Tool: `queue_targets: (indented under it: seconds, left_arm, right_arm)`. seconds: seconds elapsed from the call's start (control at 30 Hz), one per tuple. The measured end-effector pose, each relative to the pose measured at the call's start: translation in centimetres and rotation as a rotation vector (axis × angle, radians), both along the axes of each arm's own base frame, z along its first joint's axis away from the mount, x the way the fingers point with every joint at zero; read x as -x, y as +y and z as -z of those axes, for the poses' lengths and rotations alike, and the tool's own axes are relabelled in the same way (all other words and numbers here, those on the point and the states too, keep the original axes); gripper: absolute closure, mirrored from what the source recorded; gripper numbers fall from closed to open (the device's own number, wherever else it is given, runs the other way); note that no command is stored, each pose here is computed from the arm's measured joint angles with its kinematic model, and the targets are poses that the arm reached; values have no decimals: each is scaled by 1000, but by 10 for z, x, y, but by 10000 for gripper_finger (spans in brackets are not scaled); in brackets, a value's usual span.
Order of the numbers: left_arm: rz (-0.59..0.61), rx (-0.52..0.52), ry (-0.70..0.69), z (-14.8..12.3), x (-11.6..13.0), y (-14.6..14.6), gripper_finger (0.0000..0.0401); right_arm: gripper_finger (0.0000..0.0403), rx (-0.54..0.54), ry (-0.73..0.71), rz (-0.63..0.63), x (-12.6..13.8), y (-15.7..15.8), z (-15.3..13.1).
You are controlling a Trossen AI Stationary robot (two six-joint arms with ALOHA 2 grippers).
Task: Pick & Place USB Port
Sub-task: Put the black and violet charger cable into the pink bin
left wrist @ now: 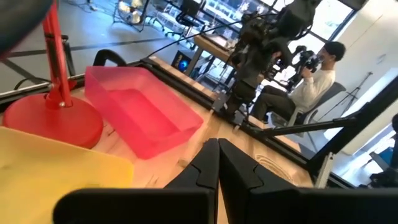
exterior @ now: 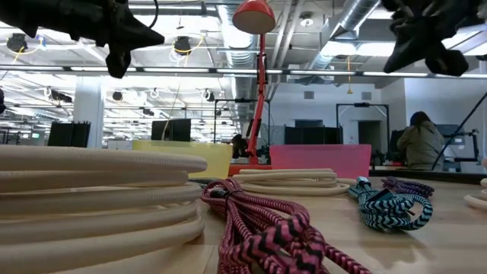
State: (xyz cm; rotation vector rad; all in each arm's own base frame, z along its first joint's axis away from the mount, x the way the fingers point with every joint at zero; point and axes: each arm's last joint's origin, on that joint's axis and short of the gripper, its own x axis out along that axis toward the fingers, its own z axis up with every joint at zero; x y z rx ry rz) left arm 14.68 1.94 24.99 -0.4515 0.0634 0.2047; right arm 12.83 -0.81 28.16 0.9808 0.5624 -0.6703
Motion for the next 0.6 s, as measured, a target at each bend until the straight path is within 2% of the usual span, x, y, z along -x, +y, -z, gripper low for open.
queue_targets:
  seconds: [0.13, 0.23, 0.37, 0.47, 0.6]
  left_arm:
    - [18, -2, -30, -4, 3, -1, 392]
    - [18, -6, -59, -6, 3, -1, 392]
    - [18, -10, -89, -9, 3, -1, 394]
    - [18, -10, -97, -10, 3, -1, 392]
    - [18, -10, -96, -10, 3, -1, 392]
  right_arm:
    - [403, -70, -7, -74, -11, 3, 2]
    - [403, -33, -13, -137, -17, 3, 1]
    - [403, 18, -142, -179, -25, 3, -9]
    - [403, -11, -222, -180, -29, 4, -15]
    - [403, -105, -232, -101, -29, 4, -14]
